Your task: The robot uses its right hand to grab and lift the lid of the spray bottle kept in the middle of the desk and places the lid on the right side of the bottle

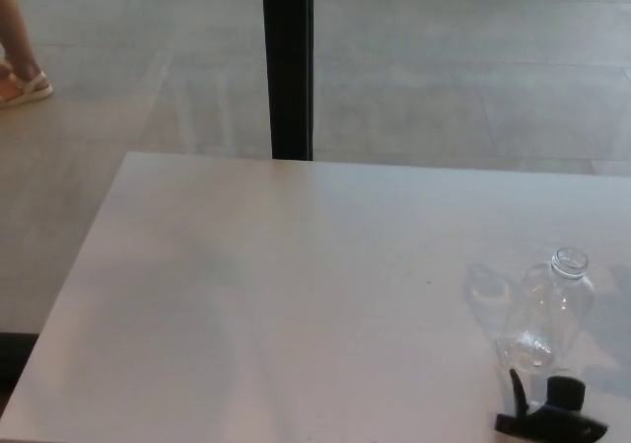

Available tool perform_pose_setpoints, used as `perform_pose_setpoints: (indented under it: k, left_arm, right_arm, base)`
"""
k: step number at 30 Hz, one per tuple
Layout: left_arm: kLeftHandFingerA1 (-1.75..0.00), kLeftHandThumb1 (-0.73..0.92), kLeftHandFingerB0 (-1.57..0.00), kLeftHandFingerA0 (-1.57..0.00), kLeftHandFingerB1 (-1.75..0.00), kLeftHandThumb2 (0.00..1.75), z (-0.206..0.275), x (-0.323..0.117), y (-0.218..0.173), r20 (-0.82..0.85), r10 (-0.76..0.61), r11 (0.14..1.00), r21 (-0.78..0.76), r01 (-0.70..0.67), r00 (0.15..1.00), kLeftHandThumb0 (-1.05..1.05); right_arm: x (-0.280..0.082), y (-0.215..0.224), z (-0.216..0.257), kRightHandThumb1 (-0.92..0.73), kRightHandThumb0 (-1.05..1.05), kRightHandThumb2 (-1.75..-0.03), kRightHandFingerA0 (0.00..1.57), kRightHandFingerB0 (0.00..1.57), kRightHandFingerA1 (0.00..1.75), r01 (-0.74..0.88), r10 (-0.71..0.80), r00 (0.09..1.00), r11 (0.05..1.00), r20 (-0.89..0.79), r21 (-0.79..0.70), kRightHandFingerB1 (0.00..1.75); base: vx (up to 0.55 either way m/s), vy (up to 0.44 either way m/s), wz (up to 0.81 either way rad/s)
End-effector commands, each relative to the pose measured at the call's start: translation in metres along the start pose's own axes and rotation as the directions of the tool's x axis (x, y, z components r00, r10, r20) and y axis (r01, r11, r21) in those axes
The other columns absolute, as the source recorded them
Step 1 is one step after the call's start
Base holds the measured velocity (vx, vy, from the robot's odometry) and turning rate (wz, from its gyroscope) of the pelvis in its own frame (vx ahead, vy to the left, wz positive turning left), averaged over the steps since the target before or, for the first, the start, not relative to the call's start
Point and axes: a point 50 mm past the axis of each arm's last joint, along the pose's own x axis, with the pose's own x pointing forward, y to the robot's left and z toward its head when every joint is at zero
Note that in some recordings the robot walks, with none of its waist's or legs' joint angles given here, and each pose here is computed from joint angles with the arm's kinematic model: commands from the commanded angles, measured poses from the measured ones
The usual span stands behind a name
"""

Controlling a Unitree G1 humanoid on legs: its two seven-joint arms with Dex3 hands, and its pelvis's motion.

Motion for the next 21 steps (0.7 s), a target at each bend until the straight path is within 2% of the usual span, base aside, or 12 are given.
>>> perform_pose_setpoints:
  k: [1, 6, 10, 11, 12, 13, 14, 15, 16, 17, 18, 21]
  left_arm:
    - [-0.52, 0.87, -0.44, -0.59, -0.4, 0.66, -0.001, -0.004, 0.008, 0.006, 0.033, 0.999, 0.011, -0.033, 0.999, -0.87]
    - [-0.52, 0.87, -0.42, -0.6, -0.4, 0.66, -0.001, -0.005, 0.009, 0.011, 0.028, 0.999, 0.018, -0.028, 1.0, -0.88]
    - [-0.53, 0.86, -0.44, -0.6, -0.4, 0.66, 0.001, -0.003, 0.007, 0.012, 0.028, 1.0, 0.014, -0.028, 1.0, -0.88]
    - [-0.53, 0.87, -0.43, -0.59, -0.4, 0.66, 0.002, -0.002, 0.006, 0.014, 0.026, 1.0, 0.012, -0.026, 1.0, -0.87]
    - [-0.53, 0.87, -0.43, -0.59, -0.4, 0.66, 0.003, -0.002, 0.007, 0.014, 0.024, 1.0, 0.015, -0.024, 1.0, -0.87]
    - [-0.51, 0.88, -0.42, -0.56, -0.4, 0.66, 0.003, -0.003, 0.007, 0.014, 0.019, 1.0, 0.02, -0.02, 1.0, -0.87]
    - [-0.51, 0.88, -0.43, -0.57, -0.4, 0.66, 0.003, -0.003, 0.007, 0.017, 0.019, 1.0, 0.025, -0.019, 1.0, -0.86]
    - [-0.6, 0.68, -0.34, -0.5, -0.52, 1.1, 0.003, -0.003, 0.007, 0.021, 0.019, 1.0, 0.025, -0.019, 1.0, -0.83]
    - [-0.61, 0.67, -0.34, -0.51, -0.52, 1.1, 0.003, -0.003, 0.007, 0.023, 0.02, 1.0, 0.018, -0.021, 1.0, -0.83]
    - [-0.52, 0.86, -0.43, -0.58, -0.4, 0.66, 0.003, -0.003, 0.007, 0.02, 0.021, 1.0, 0.015, -0.022, 1.0, -0.89]
    - [-0.53, 0.86, -0.44, -0.58, -0.39, 0.66, 0.003, -0.002, 0.006, 0.017, 0.021, 1.0, 0.012, -0.021, 1.0, -0.89]
    - [-0.53, 0.86, -0.44, -0.58, -0.39, 0.66, 0.003, -0.001, 0.005, 0.016, 0.018, 1.0, 0.01, -0.018, 1.0, -0.89]
  right_arm:
    - [-0.023, -0.042, -0.021, -0.5, -1.02, -0.88, 0.0, 0.0, 0.0, -0.019, 0.028, 0.994, 0.996, -0.105, 0.092, 0.02]
    - [-0.06, -0.069, -0.056, -0.6, -1.05, -0.97, 0.0, 0.01, 0.02, 0.165, -0.123, 0.96, 0.974, -0.251, 0.153, 0.0]
    - [-0.098, -0.07, -0.088, -0.54, -0.92, -0.88, 0.0, 0.13, 0.0, 0.452, -0.307, 0.831, 0.86, -0.464, 0.239, 0.35]
    - [-0.11, -0.065, -0.099, -0.48, -0.76, -0.88, 0.02, 0.12, 0.21, 0.557, -0.359, 0.758, 0.79, -0.544, 0.255, 0.41]
    - [-0.116, -0.063, -0.105, -0.48, -0.76, -0.88, 0.02, 0.12, 0.21, 0.603, -0.385, 0.713, 0.763, -0.586, 0.232, 0.41]
    - [-0.135, -0.043, -0.122, -0.67, -0.63, -0.6, 0.01, 0.23, 0.36, 0.775, -0.406, 0.582, 0.539, -0.705, 0.331, 0.31]
    - [-0.143, -0.031, -0.13, -0.69, -0.58, -0.6, 0.01, 0.24, 0.37, 0.832, -0.395, 0.526, 0.422, -0.753, 0.359, 0.3]
    - [-0.152, -0.015, -0.138, -0.52, -0.61, -0.85, 0.05, 0.19, 0.48, 0.884, -0.364, 0.451, 0.305, -0.815, 0.353, 0.44]
    - [-0.166, 0.014, -0.147, -0.52, -0.6, -0.84, 0.08, 0.18, 0.5, 0.941, -0.284, 0.338, 0.116, -0.897, 0.318, 0.44]
    - [-0.171, 0.025, -0.15, -0.51, -0.61, -0.83, 0.07, 0.19, 0.49, 0.953, -0.243, 0.302, 0.042, -0.922, 0.301, 0.43]
    - [-0.176, 0.04, -0.154, -0.72, -0.49, -0.62, 0.07, 0.2, 0.42, 0.963, -0.179, 0.257, -0.034, -0.95, 0.267, 0.3]
    - [-0.179, 0.048, -0.157, -0.72, -0.49, -0.62, 0.07, 0.2, 0.42, 0.967, -0.154, 0.238, -0.056, -0.959, 0.249, 0.3]
  base:
    - [0.0, 0.0, 0.0]
    - [0.0, 0.0, 0.0]
    - [0.0, 0.0, 0.0]
    - [0.0, 0.0, 0.0]
    - [0.0, 0.0, 0.0]
    - [0.0, 0.0, 0.0]
    - [0.0, 0.0, 0.0]
    - [0.0, 0.0, 0.0]
    - [0.0, 0.0, 0.0]
    - [0.0, 0.0, 0.0]
    - [0.0, 0.0, 0.0]
    - [0.0, 0.0, 0.0]
